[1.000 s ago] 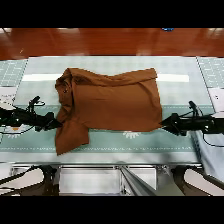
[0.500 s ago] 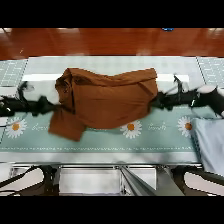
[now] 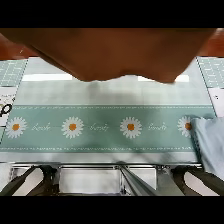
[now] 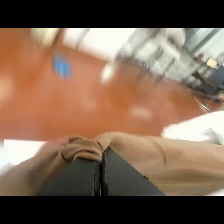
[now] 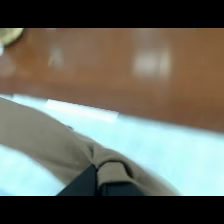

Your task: Fold the shirts.

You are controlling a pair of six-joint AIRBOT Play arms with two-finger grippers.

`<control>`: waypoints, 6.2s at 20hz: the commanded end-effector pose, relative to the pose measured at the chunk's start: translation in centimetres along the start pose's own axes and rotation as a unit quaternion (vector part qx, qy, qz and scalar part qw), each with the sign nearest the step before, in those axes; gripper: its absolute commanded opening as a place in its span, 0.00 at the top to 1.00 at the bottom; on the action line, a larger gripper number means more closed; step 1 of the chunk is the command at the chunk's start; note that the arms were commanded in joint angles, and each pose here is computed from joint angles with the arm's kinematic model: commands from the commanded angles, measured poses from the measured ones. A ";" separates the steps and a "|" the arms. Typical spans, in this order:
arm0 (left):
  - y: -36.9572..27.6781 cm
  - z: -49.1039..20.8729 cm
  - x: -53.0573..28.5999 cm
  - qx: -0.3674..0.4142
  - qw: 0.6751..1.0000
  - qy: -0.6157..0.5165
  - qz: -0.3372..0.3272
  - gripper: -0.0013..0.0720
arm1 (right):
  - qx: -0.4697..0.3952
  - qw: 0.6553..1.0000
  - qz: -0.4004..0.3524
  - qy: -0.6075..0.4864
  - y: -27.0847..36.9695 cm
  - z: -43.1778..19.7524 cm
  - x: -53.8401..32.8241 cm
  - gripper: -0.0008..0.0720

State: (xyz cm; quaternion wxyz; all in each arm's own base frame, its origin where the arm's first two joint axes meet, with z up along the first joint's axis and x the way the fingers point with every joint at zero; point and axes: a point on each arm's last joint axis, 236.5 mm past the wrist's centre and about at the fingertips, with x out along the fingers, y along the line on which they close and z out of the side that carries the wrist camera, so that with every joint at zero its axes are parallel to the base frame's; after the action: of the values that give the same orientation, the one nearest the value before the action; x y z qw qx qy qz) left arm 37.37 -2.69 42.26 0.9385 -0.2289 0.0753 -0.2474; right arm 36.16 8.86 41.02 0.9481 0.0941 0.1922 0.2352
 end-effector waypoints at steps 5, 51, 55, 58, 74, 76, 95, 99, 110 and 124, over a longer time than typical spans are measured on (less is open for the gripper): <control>-13.5 9.5 -12.9 0.234 0.943 -0.178 0.153 0.96 | -0.118 0.977 -0.072 -0.160 8.5 4.4 -16.3 0.95; 28.1 -36.7 -6.9 -0.251 0.764 0.494 0.332 0.29 | 0.360 0.887 -0.125 0.262 -26.0 -31.1 7.9 0.42; 23.6 -42.9 -12.7 -0.370 0.757 0.459 0.281 0.29 | 0.414 0.879 -0.116 0.207 -21.0 -37.0 4.2 0.42; 22.8 -45.3 -15.4 -0.423 0.739 0.439 0.287 0.29 | 0.430 0.871 -0.103 0.216 -18.1 -39.8 3.3 0.42; 21.0 -50.6 -9.7 -0.412 0.749 0.469 0.222 0.30 | 0.432 0.868 -0.090 0.227 -16.8 -40.9 3.1 0.42; 20.6 -50.6 -9.1 -0.400 0.752 0.477 0.216 0.95 | 0.434 0.866 -0.105 0.223 -17.5 -41.0 3.0 0.42; 20.9 -49.9 -8.5 -0.386 0.761 0.475 0.214 0.96 | 0.514 0.776 -0.064 0.360 -13.5 -51.1 6.8 0.42; 20.9 -49.9 -8.5 -0.386 0.762 0.475 0.214 0.96 | 0.491 0.795 -0.044 0.354 -13.4 -49.5 11.0 0.76; 11.9 -12.8 2.4 -0.138 0.982 0.110 0.065 0.96 | 0.165 0.980 0.015 0.113 -10.5 -11.7 8.1 0.95; -11.4 4.9 -17.7 0.282 0.909 -0.153 0.265 0.96 | -0.089 0.981 -0.119 -0.121 6.3 0.7 -16.2 0.95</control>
State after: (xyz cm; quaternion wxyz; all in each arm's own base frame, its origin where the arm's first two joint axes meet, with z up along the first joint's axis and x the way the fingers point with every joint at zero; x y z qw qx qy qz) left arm 23.54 -2.08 51.47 0.9969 -0.0071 -0.0634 -0.0467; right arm 24.69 5.93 48.42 0.9875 0.0324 0.0656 0.1395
